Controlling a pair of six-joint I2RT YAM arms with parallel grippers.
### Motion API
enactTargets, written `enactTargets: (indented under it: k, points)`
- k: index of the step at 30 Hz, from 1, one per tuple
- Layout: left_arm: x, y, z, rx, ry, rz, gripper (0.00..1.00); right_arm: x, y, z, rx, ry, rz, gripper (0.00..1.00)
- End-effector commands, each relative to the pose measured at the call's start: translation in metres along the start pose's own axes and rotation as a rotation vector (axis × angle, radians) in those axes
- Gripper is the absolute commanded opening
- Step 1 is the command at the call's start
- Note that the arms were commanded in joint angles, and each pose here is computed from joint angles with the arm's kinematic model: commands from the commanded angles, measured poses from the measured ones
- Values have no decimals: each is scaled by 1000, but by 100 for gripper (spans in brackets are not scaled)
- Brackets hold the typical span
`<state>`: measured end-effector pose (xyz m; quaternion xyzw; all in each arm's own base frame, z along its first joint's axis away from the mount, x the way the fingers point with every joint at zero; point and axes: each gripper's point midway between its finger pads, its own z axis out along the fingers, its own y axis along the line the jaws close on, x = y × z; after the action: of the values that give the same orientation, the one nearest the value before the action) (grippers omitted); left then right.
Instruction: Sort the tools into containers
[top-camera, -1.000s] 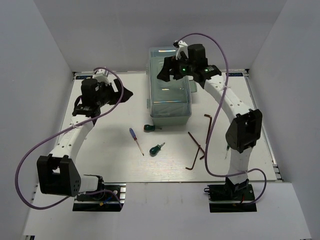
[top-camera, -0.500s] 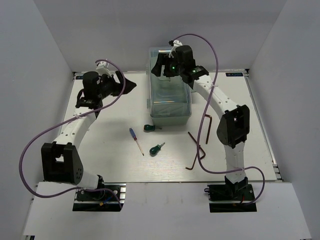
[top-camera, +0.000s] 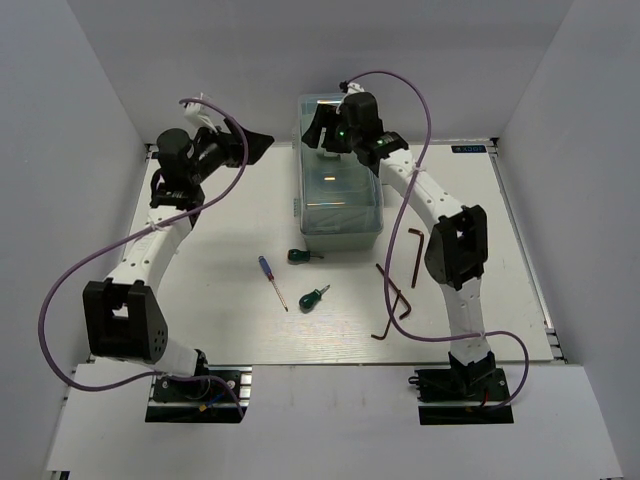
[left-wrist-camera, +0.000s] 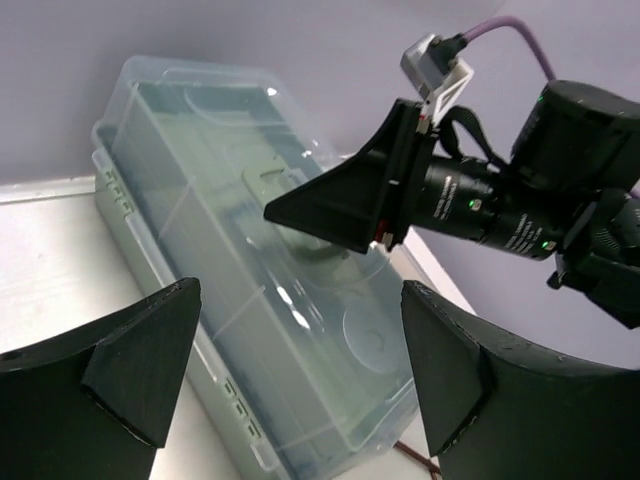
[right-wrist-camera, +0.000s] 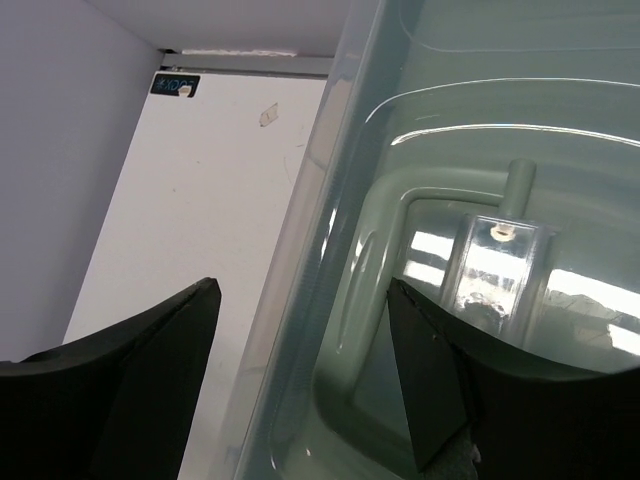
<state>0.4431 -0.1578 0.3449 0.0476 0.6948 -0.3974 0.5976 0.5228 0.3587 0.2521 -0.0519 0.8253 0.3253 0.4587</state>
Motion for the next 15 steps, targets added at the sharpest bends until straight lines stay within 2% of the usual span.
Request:
enactTargets:
  k: [1,8,13,14,15]
  points:
    - [-27,-20,8,84,-64,32,92,5,-8,5,61,14,24,74]
    - [-41,-21,7,82,-97,40,92,6,-10,-3,155,28,-27,72]
    - [-46,-28,-1,80,-111,55,93,34,-10,-3,160,117,-5,72]
    - [-44,-28,-3,76,-106,61,93,35,-21,-2,171,127,17,72]
    - [-40,-24,-3,63,-103,54,93,44,-10,1,145,145,31,72]
